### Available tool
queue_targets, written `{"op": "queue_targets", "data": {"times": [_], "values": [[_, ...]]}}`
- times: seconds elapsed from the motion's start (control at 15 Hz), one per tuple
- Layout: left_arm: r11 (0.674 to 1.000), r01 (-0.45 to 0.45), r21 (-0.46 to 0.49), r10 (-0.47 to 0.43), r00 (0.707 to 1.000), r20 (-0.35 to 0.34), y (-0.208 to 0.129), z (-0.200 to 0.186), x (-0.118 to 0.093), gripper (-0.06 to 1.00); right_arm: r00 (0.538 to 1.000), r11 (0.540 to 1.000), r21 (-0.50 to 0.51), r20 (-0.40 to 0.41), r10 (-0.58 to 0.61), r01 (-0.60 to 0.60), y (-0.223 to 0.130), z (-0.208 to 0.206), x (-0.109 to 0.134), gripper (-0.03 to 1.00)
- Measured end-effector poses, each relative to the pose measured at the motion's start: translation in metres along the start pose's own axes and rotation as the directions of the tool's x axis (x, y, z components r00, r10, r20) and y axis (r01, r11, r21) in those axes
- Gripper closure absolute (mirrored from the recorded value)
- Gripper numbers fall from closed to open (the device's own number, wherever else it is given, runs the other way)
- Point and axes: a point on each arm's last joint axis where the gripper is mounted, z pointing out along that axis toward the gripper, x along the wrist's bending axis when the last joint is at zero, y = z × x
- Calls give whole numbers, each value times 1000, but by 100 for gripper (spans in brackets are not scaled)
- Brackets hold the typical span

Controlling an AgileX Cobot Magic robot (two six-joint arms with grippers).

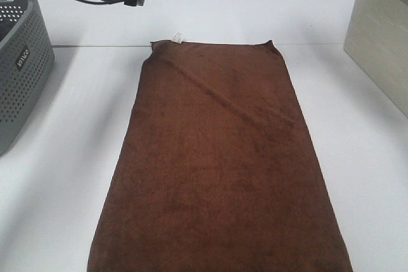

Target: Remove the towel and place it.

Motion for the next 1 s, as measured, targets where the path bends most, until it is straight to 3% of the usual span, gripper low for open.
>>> {"op": "queue_targets", "data": {"times": [0.13,0.27,0.4,0.53,0.67,0.73,0.8,0.87,1.0], "values": [[986,4,167,0,1000,-23,15,-52,16,40,998,993,113,-44,45,-39,14,-57,12,40],[971,56,231,-43,997,-61,20,-81,39,40,995,987,128,-27,99,-95,24,-95,15,40],[948,155,278,-122,984,-132,21,-116,85,35,987,980,119,48,155,-159,32,-137,8,40],[916,236,325,-187,967,-174,16,-141,115,23,979,973,148,128,160,-178,32,-170,1,38],[893,269,360,-214,959,-185,17,-164,123,18,975,958,221,165,148,-183,27,-193,3,29],[897,275,345,-219,956,-193,20,-176,127,17,970,948,249,191,153,-198,24,-202,2,24],[903,283,322,-226,953,-203,23,-192,131,17,962,944,251,219,161,-215,22,-209,2,22],[892,325,314,-256,936,-240,12,-230,141,17,949,933,251,250,193,-257,9,-232,6,20],[874,353,333,-271,924,-269,-8,-260,142,17,946,927,261,251,203,-268,-9,-256,13,20]]}}
